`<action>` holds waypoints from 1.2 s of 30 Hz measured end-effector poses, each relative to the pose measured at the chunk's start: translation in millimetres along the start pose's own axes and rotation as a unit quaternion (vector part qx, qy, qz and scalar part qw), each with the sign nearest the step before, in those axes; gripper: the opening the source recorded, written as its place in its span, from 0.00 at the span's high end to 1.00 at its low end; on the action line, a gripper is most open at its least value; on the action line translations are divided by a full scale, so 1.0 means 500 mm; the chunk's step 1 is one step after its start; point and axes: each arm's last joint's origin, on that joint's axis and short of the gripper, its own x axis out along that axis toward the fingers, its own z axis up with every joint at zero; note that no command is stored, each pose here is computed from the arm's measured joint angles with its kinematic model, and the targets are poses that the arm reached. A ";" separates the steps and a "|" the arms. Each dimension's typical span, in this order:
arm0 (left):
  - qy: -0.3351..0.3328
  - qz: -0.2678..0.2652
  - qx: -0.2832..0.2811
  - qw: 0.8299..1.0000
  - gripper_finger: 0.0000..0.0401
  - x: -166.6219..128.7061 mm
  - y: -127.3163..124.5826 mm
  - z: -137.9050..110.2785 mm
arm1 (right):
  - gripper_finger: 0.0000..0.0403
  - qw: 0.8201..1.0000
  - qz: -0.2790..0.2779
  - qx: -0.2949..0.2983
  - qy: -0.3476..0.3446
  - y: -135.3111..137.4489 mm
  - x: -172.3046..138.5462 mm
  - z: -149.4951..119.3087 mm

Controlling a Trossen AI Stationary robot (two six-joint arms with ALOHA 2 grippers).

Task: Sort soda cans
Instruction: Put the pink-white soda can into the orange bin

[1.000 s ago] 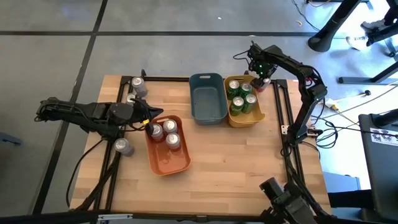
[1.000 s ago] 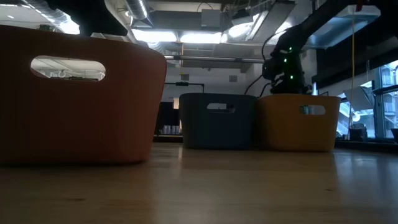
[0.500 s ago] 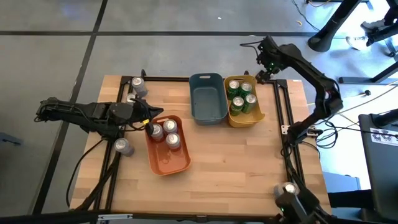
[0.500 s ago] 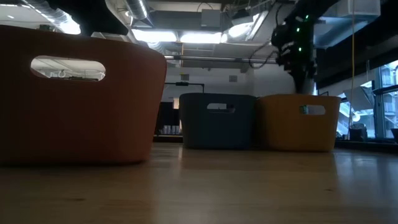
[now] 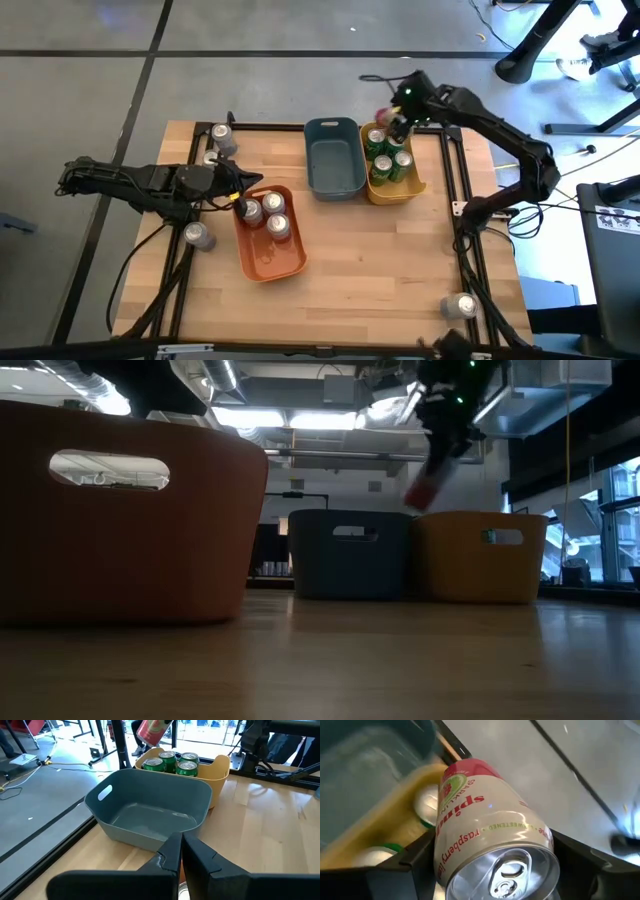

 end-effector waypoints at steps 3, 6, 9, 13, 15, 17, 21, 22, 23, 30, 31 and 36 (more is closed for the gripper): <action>0.004 0.000 0.001 1.000 0.98 0.000 0.000 -0.002 | 0.29 0.998 0.026 -0.021 -0.044 0.057 -0.016 0.017; 0.010 0.001 0.003 1.000 0.98 0.000 0.000 -0.005 | 0.29 0.994 0.055 -0.042 -0.086 0.114 -0.035 0.029; 0.012 0.001 -0.012 1.000 0.98 0.000 0.000 -0.005 | 0.29 0.986 0.088 -0.064 -0.125 0.171 -0.057 0.037; 0.007 0.000 -0.012 1.000 0.98 0.000 0.000 -0.003 | 0.29 0.972 0.130 -0.092 -0.172 0.246 -0.080 0.043; 0.001 -0.001 -0.016 1.000 0.98 0.000 0.000 0.000 | 0.29 0.965 0.149 -0.105 -0.191 0.281 -0.089 0.044; -0.004 -0.001 -0.019 1.000 0.98 0.000 -0.001 0.002 | 0.29 0.958 0.164 -0.116 -0.202 0.313 -0.091 0.043; -0.006 -0.005 -0.024 1.000 0.98 0.000 -0.002 0.003 | 0.29 0.947 0.191 -0.137 -0.218 0.380 -0.085 0.042; -0.005 -0.011 -0.026 1.000 0.98 -0.001 -0.003 0.002 | 0.29 0.945 0.196 -0.143 -0.219 0.397 -0.081 0.041; -0.005 -0.016 -0.026 1.000 0.98 -0.001 -0.004 0.002 | 0.29 0.943 0.201 -0.148 -0.221 0.412 -0.078 0.039; -0.035 -0.046 -0.023 0.998 1.00 -0.013 -0.017 0.021 | 0.29 0.924 0.233 -0.171 -0.251 0.508 -0.060 0.032; -0.040 -0.049 -0.021 0.998 1.00 -0.015 -0.018 0.024 | 0.29 0.920 0.240 -0.173 -0.259 0.521 -0.060 0.032; -0.049 -0.050 -0.027 0.997 1.00 -0.013 -0.021 0.029 | 0.29 0.899 0.268 -0.184 -0.293 0.575 -0.052 0.029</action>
